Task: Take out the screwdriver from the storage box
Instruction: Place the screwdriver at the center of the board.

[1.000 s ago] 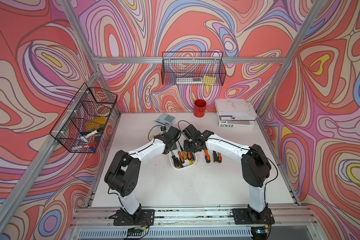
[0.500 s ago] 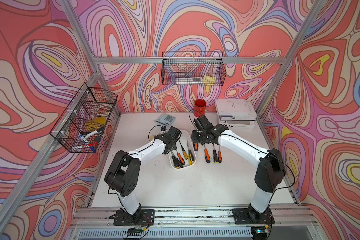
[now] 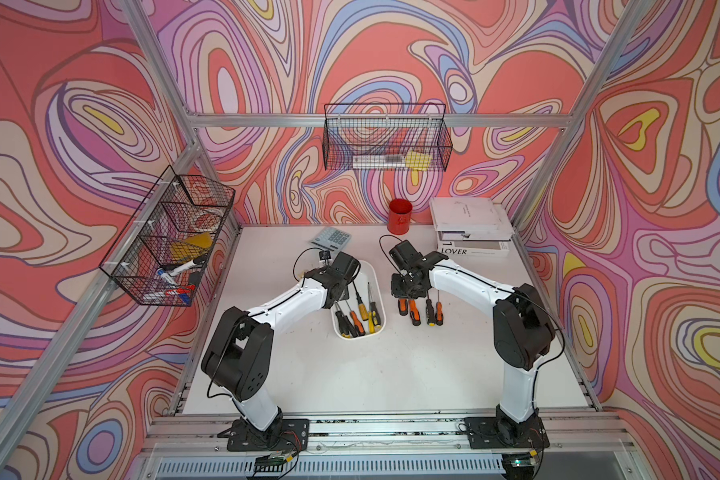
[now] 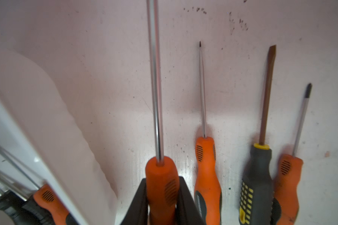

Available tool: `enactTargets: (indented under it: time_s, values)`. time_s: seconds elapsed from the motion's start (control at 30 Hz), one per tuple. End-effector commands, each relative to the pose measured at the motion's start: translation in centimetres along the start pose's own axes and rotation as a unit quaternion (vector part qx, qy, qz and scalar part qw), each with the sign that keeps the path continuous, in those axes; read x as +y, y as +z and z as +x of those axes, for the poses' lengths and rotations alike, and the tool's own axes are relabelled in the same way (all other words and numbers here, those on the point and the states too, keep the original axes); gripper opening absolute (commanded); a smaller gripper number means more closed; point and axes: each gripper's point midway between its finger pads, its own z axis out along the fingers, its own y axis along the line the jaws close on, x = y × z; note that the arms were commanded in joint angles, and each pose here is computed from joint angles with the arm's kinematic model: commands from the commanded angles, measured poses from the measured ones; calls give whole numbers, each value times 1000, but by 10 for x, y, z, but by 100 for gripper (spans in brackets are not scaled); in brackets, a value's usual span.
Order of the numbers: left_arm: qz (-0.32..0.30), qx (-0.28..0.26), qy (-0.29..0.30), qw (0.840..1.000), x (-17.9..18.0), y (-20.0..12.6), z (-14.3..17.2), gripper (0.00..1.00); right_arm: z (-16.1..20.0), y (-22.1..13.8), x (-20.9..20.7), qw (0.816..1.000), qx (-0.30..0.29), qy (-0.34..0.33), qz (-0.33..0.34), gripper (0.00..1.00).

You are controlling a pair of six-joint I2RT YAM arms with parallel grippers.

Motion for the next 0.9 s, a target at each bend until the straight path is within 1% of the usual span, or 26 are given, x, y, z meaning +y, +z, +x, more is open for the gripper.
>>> enactTargets:
  time_s: [0.0,0.23,0.33,0.43,0.53,0.6,0.73,0.87]
  values:
    - [-21,0,15,1000,11,-2,4,0,11,19,2,1000,24,-9,-3,0]
    - [-18,-2,15,1000,9,-2,3,0,21,38,4,998,54,-18,-5,0]
    - [-16,-4,14,1000,8,-3,1,0,22,43,3,998,61,-18,-1,11]
    - [-14,-4,13,1000,7,-3,0,0,23,46,3,998,62,-17,0,28]
    - [-12,-4,11,1000,7,-4,-1,0,22,44,3,998,58,-18,-3,39]
    - [-7,-3,9,1000,5,-5,-1,0,19,39,4,999,50,-17,-4,49]
    - [2,-4,-1,1000,3,-7,-2,0,10,25,6,999,29,-17,-9,53]
    - [8,-6,-6,1000,1,-8,-3,0,-5,-4,12,999,-14,-19,-29,57]
